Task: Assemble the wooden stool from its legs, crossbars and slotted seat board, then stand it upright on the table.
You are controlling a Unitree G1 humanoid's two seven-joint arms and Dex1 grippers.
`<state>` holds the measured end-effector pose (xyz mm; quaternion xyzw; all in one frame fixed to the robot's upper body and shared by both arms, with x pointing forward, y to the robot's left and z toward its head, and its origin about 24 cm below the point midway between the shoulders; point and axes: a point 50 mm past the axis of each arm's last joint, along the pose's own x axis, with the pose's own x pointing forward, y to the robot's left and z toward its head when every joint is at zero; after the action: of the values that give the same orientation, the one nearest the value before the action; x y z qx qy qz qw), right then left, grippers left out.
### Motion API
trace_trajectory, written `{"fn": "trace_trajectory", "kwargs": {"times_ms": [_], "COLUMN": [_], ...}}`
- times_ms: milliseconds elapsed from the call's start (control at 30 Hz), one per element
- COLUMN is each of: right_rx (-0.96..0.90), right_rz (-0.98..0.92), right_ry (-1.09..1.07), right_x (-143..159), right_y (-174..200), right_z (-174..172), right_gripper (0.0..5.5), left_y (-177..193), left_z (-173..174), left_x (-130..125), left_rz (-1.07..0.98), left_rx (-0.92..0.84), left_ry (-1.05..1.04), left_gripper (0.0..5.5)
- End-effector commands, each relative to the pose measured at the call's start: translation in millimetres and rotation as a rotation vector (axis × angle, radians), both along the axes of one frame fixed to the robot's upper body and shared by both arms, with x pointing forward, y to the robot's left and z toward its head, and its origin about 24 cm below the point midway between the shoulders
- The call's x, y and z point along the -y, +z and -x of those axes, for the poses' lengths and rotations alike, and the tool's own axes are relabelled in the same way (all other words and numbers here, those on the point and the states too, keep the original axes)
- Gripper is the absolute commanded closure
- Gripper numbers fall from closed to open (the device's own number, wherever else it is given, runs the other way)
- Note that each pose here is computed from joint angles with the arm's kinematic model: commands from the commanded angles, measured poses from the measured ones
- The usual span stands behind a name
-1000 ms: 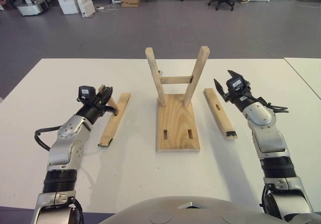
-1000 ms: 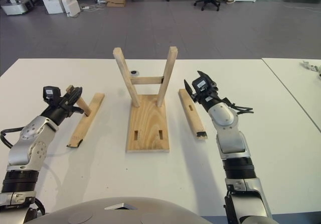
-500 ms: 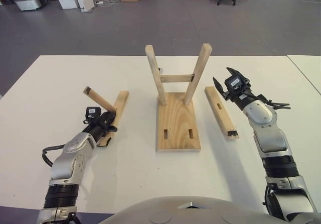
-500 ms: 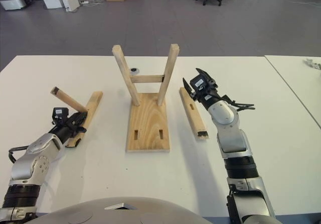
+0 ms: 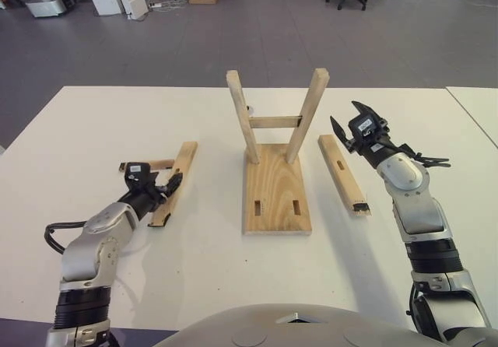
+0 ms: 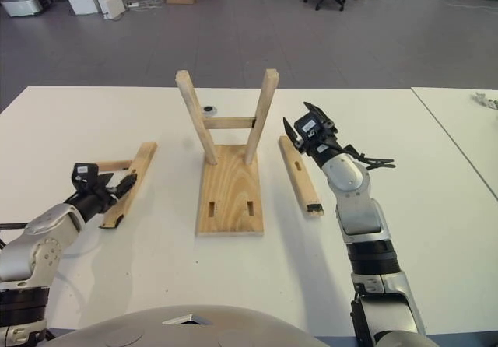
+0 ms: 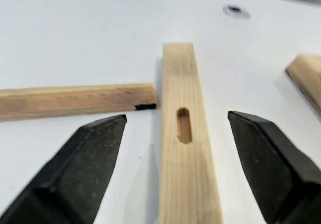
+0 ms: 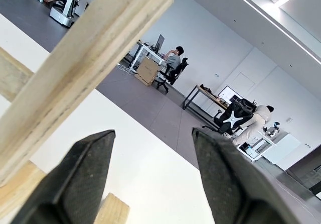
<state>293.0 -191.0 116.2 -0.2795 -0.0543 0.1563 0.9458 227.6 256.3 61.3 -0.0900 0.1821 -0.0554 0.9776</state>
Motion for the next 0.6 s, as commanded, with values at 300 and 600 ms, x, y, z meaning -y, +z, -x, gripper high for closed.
{"fn": "trace_trajectory", "kwargs": {"times_ms": [300, 600], "right_rx": [-0.014, -0.017], "right_rz": [0.007, 0.008], "right_ry": [0.005, 0.011], "right_x": [1, 2], "right_y": [-6, -9], "right_z": [-8, -12], "right_gripper": [2.66, 2.66], "left_y": [-6, -33], "left_z": [-73, -79], "left_x": [-56, -71], "left_rz": [-0.623, -0.386], "left_rx": [0.003, -0.208], "left_ry": [-0.338, -0.19], "left_gripper": [1.76, 1.76]}}
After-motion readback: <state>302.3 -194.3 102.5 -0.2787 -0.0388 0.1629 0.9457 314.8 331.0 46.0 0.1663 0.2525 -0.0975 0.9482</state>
